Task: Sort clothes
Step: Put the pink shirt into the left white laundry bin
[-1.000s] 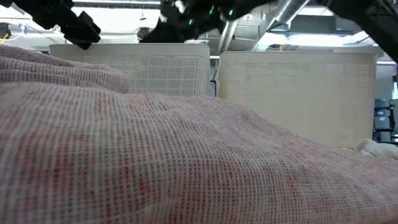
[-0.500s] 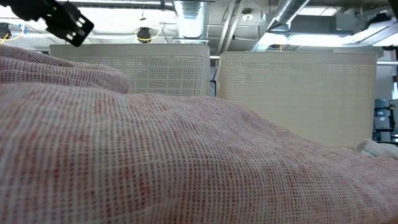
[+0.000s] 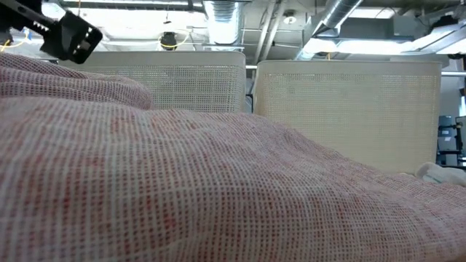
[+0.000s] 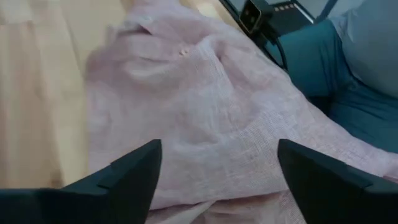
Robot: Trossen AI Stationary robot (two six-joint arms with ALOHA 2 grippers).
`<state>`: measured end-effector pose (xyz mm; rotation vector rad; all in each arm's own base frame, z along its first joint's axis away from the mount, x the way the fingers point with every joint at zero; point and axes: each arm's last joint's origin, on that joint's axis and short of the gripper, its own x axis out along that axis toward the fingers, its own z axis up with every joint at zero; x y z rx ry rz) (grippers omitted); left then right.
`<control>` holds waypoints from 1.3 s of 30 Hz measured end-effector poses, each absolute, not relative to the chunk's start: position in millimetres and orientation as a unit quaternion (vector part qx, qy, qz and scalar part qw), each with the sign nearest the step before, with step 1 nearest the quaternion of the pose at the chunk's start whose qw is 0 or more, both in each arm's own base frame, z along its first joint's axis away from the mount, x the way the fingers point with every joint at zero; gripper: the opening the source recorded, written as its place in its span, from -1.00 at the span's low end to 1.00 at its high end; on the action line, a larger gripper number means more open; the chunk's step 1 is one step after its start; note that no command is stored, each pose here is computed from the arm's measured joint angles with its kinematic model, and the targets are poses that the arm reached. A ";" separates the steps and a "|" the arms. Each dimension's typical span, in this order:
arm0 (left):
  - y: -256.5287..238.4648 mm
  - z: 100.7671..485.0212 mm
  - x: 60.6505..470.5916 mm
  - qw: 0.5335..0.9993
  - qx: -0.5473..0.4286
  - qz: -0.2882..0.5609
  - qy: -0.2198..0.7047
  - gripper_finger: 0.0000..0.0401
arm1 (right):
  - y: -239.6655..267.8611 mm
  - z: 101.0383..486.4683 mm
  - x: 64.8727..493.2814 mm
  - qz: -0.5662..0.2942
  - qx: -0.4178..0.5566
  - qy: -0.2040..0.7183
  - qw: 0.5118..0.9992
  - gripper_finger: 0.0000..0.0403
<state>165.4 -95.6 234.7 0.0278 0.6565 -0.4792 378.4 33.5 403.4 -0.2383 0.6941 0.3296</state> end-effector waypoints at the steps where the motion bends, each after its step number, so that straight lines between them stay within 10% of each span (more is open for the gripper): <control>1: -98.6 231.8 167.7 0.916 0.012 -0.235 0.325 0.63 | 36.3 401.7 376.8 0.157 -0.114 0.350 0.917 0.37; 28: -142.8 131.5 226.9 0.869 0.044 -0.224 0.438 0.76 | 102.8 390.0 350.1 0.183 -0.095 0.441 0.874 0.37; 33: -146.7 121.0 233.3 0.856 0.065 -0.225 0.460 0.33 | 110.2 388.6 345.9 0.174 -0.092 0.453 0.869 0.37; 39: -146.6 124.8 232.8 0.855 0.097 -0.243 0.448 -0.63 | 122.0 386.8 339.1 0.161 -0.090 0.469 0.863 0.37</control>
